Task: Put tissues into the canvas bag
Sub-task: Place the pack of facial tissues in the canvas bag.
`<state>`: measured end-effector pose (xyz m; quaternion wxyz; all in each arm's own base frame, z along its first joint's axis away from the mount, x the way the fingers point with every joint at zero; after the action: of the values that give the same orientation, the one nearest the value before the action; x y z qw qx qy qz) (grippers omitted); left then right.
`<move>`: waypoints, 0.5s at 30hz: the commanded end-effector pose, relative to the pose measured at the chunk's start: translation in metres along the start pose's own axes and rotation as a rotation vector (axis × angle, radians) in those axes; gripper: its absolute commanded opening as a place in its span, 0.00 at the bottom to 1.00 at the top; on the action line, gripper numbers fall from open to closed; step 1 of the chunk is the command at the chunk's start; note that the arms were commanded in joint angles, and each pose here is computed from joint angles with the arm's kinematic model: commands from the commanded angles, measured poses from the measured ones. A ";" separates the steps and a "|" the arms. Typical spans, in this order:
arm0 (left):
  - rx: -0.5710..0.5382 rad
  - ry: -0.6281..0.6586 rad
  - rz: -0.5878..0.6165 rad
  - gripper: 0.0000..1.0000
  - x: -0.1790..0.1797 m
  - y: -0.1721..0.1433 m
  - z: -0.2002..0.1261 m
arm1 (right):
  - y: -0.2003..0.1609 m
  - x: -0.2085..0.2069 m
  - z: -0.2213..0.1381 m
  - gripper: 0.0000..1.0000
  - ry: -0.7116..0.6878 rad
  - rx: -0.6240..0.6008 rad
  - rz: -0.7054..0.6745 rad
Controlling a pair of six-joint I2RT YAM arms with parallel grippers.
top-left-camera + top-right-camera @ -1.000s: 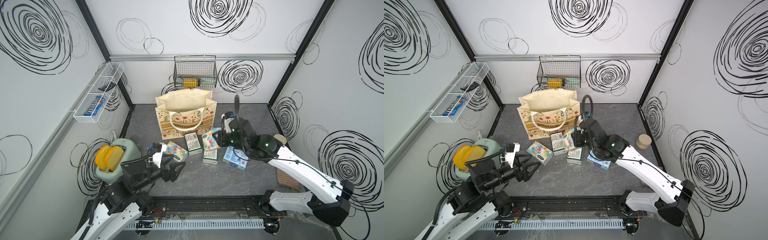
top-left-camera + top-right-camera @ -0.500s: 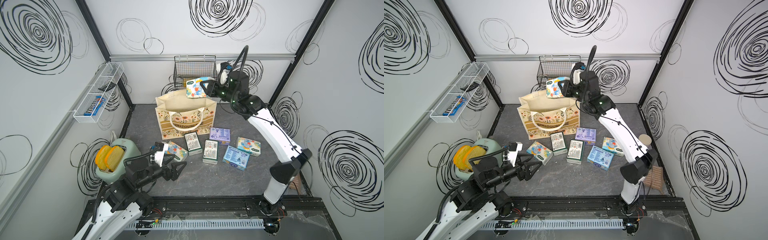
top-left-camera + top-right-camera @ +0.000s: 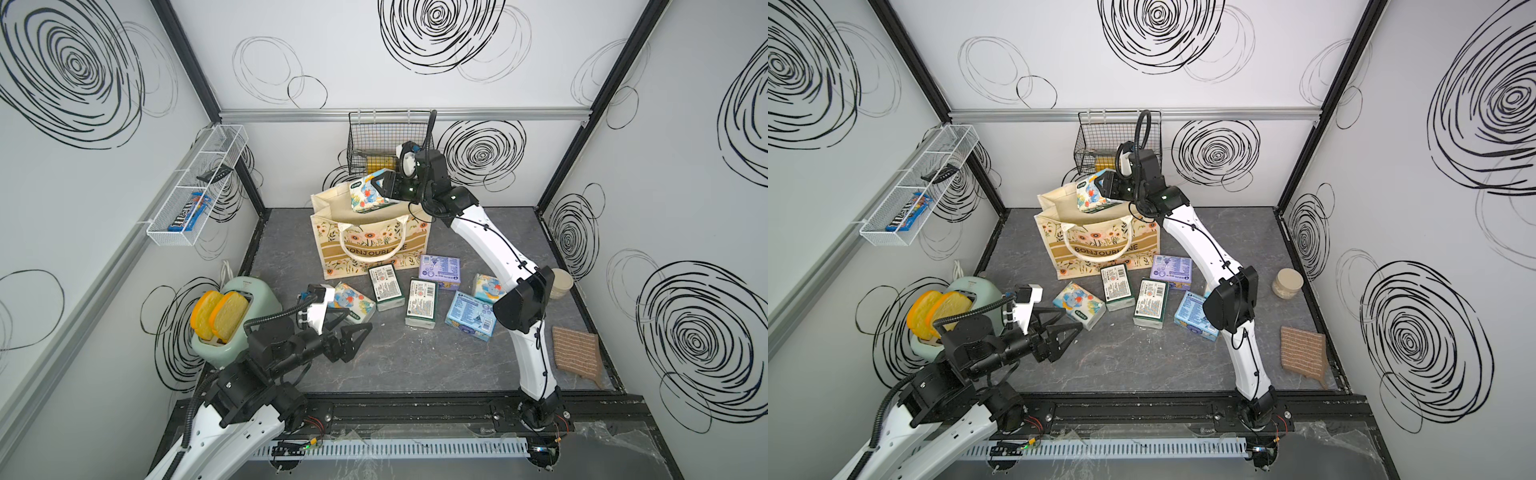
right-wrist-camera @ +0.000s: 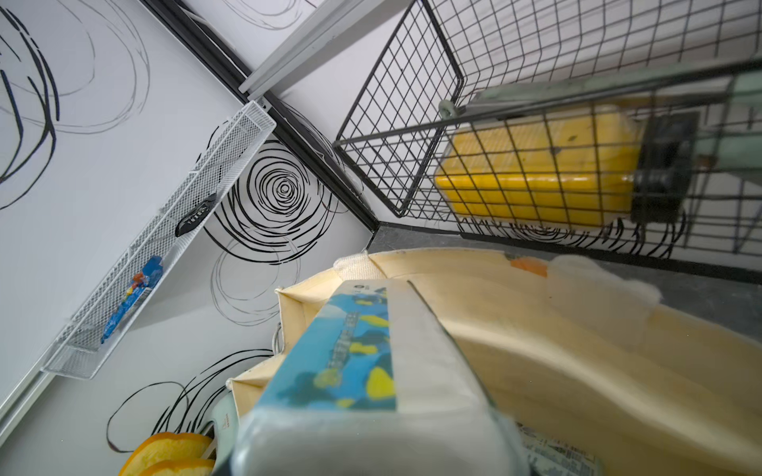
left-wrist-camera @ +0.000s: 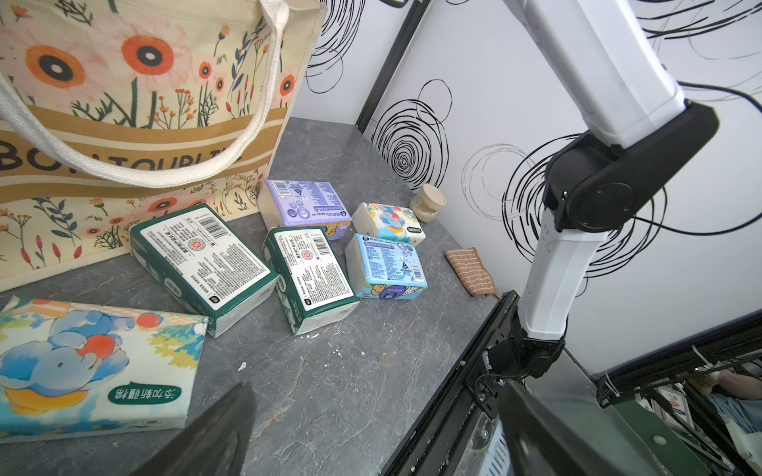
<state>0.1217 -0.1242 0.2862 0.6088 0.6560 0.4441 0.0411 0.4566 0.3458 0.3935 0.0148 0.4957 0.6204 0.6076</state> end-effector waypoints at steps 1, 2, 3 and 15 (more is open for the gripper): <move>-0.033 -0.001 0.024 0.96 -0.002 0.006 -0.002 | 0.024 0.022 -0.020 0.78 0.068 -0.063 -0.042; -0.031 0.000 0.023 0.96 -0.001 0.006 -0.001 | 0.026 0.023 -0.023 0.77 0.069 -0.066 -0.048; -0.029 -0.001 0.022 0.96 -0.001 0.005 -0.001 | 0.029 0.024 -0.027 0.77 0.070 -0.071 -0.050; 0.007 0.050 0.000 0.96 0.006 0.003 0.008 | 0.030 0.047 -0.134 0.76 0.001 -0.043 -0.130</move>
<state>0.1259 -0.1251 0.2826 0.5995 0.6581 0.4533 0.0447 0.4123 0.2944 0.4550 0.0461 0.4732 0.6246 0.6196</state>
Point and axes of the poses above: each gripper's point midway between its finger pads, its own z axis out along the fingers, its own x axis along the line the jaws close on, y = z × x, the point moved 6 cm from there along -z, back along the fingers, and after that the axes turned 1 degree about z, right-handed, at the moved point
